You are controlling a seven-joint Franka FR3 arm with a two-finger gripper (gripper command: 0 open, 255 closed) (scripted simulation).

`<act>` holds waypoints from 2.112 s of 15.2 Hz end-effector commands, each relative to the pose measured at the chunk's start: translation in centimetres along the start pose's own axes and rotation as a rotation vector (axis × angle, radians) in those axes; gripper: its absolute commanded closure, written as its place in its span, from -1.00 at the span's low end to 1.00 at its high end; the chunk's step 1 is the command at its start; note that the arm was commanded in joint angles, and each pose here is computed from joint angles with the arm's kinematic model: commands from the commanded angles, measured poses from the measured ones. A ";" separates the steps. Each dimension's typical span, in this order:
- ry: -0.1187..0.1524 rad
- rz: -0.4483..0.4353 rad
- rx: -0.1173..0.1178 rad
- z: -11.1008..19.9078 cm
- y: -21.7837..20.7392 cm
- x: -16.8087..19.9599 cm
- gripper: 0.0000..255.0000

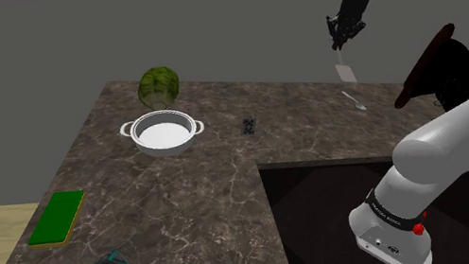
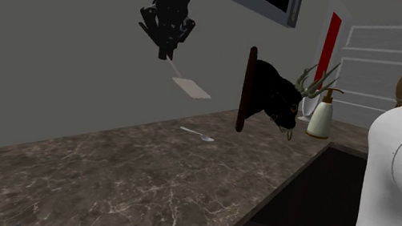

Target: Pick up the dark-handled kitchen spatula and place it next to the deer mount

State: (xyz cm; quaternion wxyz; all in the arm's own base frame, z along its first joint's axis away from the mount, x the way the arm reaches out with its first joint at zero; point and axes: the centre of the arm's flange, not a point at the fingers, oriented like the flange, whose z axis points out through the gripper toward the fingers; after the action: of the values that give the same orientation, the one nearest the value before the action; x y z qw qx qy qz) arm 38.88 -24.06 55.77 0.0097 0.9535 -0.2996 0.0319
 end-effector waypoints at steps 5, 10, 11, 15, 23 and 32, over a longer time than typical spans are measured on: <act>0.000 0.000 0.000 -3.2 0.0 0.2 1.00; 0.000 0.000 0.000 -5.8 0.0 0.4 1.00; 0.000 0.000 0.000 -6.3 0.0 0.4 1.00; 0.000 0.000 0.000 -8.4 0.0 0.6 1.00; 0.000 0.000 0.000 -12.6 0.0 0.9 1.00; 0.000 0.000 0.000 -16.1 2.2 2.5 1.00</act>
State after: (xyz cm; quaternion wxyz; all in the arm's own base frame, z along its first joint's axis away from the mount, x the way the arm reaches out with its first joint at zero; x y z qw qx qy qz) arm 38.92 -25.62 71.89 0.0095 0.9534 -0.2999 0.0319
